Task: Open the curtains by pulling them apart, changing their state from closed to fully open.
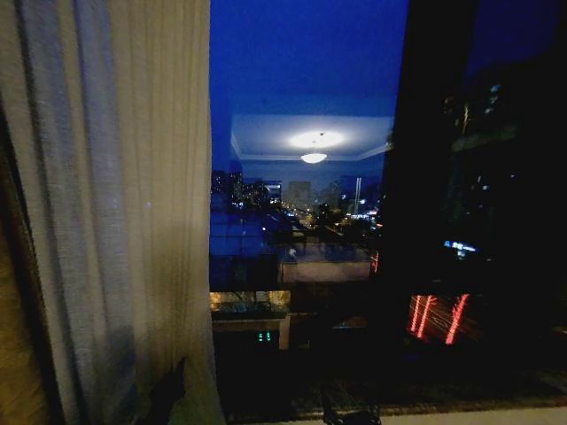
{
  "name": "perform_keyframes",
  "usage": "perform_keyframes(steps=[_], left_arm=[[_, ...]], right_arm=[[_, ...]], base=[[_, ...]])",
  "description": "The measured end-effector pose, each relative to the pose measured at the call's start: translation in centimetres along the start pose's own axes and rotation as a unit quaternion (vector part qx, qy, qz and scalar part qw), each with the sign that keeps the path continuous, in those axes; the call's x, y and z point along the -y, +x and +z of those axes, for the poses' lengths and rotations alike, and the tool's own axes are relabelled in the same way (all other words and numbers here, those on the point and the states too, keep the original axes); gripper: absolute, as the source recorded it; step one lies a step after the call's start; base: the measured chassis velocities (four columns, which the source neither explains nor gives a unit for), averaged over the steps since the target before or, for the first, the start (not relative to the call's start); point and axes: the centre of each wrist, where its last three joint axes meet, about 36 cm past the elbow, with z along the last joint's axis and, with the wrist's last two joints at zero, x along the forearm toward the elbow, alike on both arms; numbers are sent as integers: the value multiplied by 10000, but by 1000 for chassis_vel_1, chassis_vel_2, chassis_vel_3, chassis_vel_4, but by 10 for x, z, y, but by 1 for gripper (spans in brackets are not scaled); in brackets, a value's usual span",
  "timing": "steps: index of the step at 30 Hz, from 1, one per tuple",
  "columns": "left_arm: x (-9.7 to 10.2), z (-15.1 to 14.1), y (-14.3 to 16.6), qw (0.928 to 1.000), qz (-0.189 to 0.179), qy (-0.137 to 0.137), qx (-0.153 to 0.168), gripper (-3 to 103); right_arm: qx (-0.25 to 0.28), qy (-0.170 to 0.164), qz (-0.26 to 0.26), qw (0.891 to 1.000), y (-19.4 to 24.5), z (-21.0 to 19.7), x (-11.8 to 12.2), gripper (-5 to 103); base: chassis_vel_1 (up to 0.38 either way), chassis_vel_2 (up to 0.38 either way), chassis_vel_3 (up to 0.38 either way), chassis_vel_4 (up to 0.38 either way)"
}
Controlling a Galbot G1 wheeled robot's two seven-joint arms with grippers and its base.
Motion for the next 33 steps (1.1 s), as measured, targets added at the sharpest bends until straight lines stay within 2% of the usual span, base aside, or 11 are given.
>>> perform_keyframes(steps=[9, 12, 13, 15, 16, 18, 21, 23, 28, 32, 33], left_arm=[[-38, -20, 1, 9966, -757, -154, 299, 0], [-68, -33, 9, 9914, -1206, -159, 477, 0], [-68, -33, 9, 9914, -1206, -159, 477, 0], [-90, -41, 18, 9867, -1520, -76, 580, 0], [-90, -41, 18, 9867, -1520, -76, 580, 0], [-114, -50, 27, 9810, -1821, 22, 672, 0], [-126, -54, 30, 9782, -1953, 64, 703, 0], [-147, -59, 33, 9735, -2165, 112, 730, 0], [-166, -61, 32, 9696, -2332, 158, 723, 0], [-191, -63, 27, 9619, -2621, 210, 743, 0], [-191, -63, 27, 9619, -2621, 210, 743, 0]], right_arm=[[23, 1, -2, 10000, -1, -1, 0, 100], [51, 1, 3, 10000, -3, -1, 1, 100], [51, 1, 3, 10000, -3, -1, 1, 100], [64, -13, -23, 10000, -6, -1, 0, 100], [64, -13, -23, 10000, -6, -1, 0, 100], [54, -42, -76, 9999, -7, 1, -4, 100], [51, -58, -107, 9999, -8, 2, -6, 100], [47, -81, -154, 9998, -10, 3, -9, 100], [50, -85, -168, 9998, -11, 4, -9, 100], [50, -90, -149, 9998, -11, 4, -8, 100], [50, -90, -149, 9998, -11, 4, -8, 100]], base=[[0, 0, 0, 0], [0, 0, 0, 0], [0, 0, 0, 0], [0, 0, 0, 0], [0, 0, 0, 0], [0, 0, 0, 0], [0, 0, 0, 0], [0, 0, 0, 0], [0, 0, 0, 0], [0, 0, 0, 0], [0, 0, 0, 0]])
